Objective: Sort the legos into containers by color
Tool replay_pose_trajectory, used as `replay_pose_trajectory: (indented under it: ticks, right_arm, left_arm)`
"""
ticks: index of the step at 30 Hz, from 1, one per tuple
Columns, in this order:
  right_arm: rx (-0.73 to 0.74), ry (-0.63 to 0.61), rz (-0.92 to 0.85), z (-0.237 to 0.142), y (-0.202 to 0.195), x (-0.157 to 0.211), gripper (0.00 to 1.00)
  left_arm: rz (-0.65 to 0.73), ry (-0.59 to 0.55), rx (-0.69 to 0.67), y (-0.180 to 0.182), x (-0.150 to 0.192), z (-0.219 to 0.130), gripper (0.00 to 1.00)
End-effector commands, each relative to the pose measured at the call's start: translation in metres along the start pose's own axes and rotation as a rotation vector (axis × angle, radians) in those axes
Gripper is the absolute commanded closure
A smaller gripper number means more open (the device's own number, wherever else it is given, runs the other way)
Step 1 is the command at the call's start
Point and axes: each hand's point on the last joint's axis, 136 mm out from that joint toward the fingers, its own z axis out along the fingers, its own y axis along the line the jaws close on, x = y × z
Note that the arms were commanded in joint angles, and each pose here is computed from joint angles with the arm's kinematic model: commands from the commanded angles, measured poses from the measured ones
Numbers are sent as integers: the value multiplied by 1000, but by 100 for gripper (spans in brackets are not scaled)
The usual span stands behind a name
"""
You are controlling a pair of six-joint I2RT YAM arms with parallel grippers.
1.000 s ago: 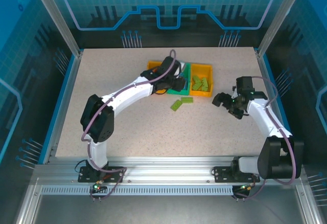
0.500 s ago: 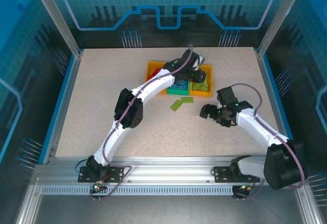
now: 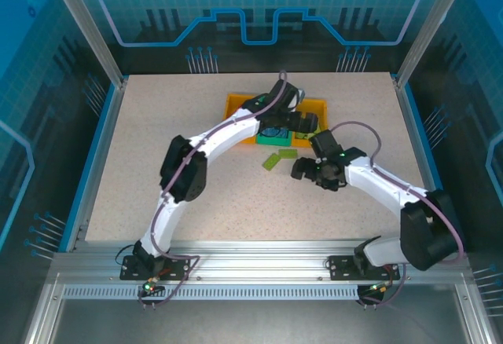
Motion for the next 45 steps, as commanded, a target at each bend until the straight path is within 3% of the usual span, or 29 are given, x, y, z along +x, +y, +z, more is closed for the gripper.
replay_pose_trajectory:
  ticks: [1,5,10,15,19,32,45]
  right_arm:
    - [-18,-24,50,1,37,-10,7]
    - [32,-13,65,11,67,-17,7]
    - [104,48,78,37,90,-23,7]
    - [190,98,80,64,88,-20,10]
    - [258,121,83,79,80,-17,11]
    - [262,136,62,97,103,-18,14]
    - [214,74,11,61,120,-4,19]
  left_arm:
    - [-22,-164,-53,7,-35,-65,1]
    - [-121,-177,-139,56,-12,-104,1]
    - [-280,-201,-254,126,45,-145,1]
    - [-348,-219,-420,172,93,-190,1]
    - [-383,-234,-465,191,122,-215,1]
    - [-440,-226,-478,209,169,-230,1]
    - [-439,-213,-461,210,184,-226,1]
